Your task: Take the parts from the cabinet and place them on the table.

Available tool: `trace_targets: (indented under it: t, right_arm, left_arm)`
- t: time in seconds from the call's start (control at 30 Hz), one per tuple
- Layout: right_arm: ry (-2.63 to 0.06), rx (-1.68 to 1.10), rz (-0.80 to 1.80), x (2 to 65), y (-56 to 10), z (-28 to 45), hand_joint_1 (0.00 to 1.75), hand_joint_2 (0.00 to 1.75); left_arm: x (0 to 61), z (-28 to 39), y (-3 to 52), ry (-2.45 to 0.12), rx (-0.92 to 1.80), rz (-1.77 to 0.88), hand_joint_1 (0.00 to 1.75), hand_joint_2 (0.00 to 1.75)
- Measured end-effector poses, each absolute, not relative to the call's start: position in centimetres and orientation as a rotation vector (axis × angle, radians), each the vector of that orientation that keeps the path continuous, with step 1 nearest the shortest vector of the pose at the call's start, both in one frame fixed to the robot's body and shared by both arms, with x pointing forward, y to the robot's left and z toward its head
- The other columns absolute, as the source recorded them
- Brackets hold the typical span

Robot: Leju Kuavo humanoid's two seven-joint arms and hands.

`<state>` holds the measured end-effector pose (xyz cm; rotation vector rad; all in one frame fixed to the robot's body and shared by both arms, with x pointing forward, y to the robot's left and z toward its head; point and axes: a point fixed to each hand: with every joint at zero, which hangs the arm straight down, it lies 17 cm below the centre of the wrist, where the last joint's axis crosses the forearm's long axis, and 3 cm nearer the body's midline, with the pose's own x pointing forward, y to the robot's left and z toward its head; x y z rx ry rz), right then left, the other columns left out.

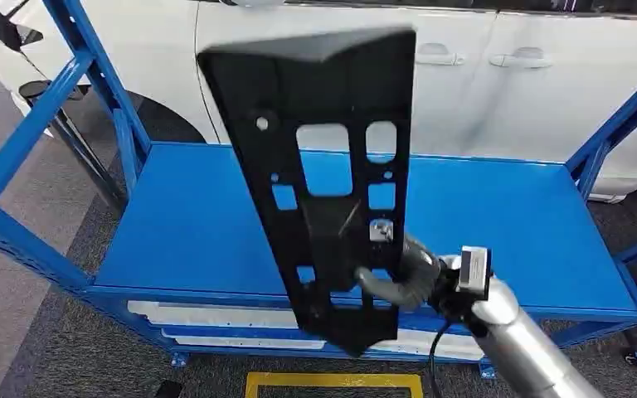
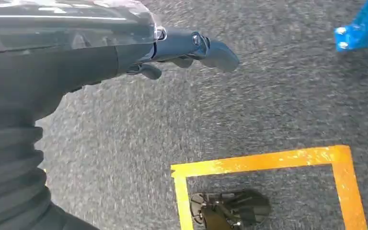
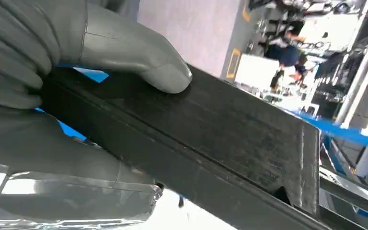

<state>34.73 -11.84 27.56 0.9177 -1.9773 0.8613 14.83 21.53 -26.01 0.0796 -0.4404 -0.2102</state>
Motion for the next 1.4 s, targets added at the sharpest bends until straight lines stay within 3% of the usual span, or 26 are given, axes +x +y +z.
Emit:
trace_targets:
  t: [0.3,1.4]
  right_arm:
    - [-1.998,0.966,0.805,32.0,-11.8,27.6,1.69,1.75]
    - [-2.024,0.997,0.760,31.5,-11.7,28.2,1.69,1.75]
  left_arm:
    - [14.7,-26.1,21.4,-0.430,0.070,-0.219,0.00,1.75]
    - [13.6,-26.4,21.8,-0.403,0.077,-0.229,0.00,1.75]
